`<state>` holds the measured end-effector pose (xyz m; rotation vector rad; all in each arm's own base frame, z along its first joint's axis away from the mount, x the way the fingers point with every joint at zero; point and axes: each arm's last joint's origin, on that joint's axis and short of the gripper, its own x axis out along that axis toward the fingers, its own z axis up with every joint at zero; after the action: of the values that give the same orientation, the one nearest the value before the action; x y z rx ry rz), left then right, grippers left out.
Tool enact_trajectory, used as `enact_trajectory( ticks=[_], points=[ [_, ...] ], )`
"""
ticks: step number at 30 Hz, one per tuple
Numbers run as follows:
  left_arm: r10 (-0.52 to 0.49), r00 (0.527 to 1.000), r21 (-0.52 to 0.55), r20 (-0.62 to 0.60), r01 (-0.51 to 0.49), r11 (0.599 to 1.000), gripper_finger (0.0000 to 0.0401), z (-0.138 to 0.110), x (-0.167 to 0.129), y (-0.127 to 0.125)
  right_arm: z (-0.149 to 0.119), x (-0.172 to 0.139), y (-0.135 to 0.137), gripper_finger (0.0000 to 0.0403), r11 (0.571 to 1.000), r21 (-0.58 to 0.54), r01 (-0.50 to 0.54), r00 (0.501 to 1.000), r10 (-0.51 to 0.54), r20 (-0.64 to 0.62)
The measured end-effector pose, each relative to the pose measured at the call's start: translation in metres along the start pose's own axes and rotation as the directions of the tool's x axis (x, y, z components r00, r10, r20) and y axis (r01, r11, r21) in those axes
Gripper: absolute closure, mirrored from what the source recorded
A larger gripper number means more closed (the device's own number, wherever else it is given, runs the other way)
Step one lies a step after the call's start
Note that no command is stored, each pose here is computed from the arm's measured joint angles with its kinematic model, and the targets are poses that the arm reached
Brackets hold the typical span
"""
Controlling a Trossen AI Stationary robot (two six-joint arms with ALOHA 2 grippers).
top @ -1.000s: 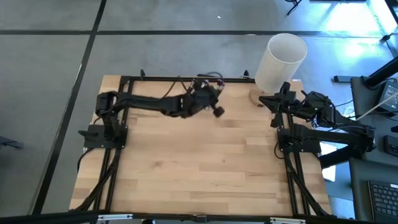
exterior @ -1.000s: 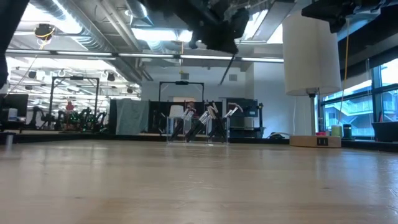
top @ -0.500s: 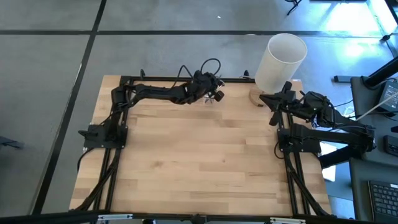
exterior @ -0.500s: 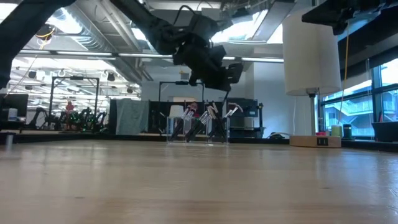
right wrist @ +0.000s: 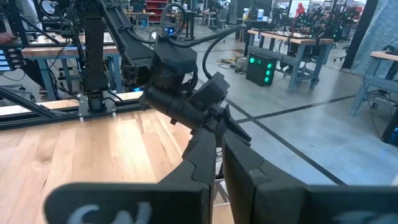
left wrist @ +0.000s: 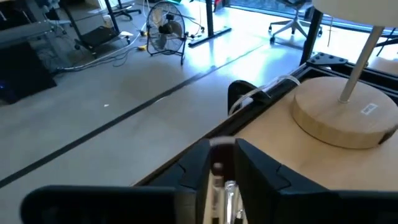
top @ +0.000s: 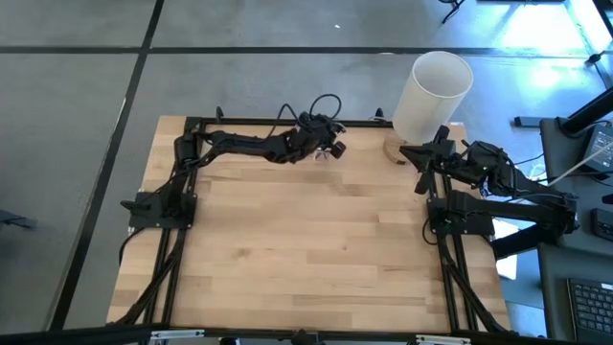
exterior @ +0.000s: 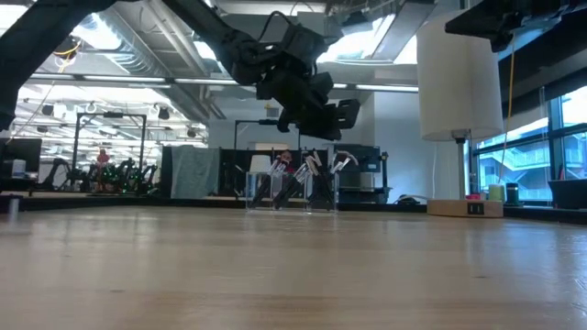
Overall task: Pick & Place Makeup Brushes
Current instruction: Put the eyeshadow brush into the transparent organizer, then return to Home Position
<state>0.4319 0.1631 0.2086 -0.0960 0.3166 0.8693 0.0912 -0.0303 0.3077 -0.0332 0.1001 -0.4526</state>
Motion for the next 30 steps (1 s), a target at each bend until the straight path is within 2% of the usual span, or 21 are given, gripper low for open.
enact_trajectory(
  ticks=[9,15,20,24,30],
  points=[
    [-0.016,1.0,0.024,0.01,0.015,1.0,0.0275,0.006,-0.008,-0.004,0.0,0.0,0.0,0.0373,1.0,0.0,0.0,1.0,0.0,-0.001],
    [-0.067,0.996,0.101,0.054,0.061,0.993,0.0265,0.045,-0.059,-0.017,-0.001,0.0,0.0,0.0373,1.0,0.003,0.0,1.0,0.0,-0.009],
    [-0.068,0.996,0.135,0.061,0.06,0.989,0.027,0.064,-0.11,-0.032,-0.001,0.007,0.002,0.0373,0.998,0.052,-0.022,1.0,0.023,-0.019],
    [-0.09,0.995,0.184,0.044,0.08,0.98,0.0279,0.059,-0.139,-0.052,-0.004,0.024,0.008,0.0373,0.992,0.065,-0.111,0.991,0.115,-0.067],
    [-0.095,0.994,0.256,-0.05,0.104,0.961,0.0295,0.032,-0.17,-0.082,-0.012,0.065,0.022,0.0373,0.952,0.122,-0.28,0.945,0.296,-0.14]
  ],
)
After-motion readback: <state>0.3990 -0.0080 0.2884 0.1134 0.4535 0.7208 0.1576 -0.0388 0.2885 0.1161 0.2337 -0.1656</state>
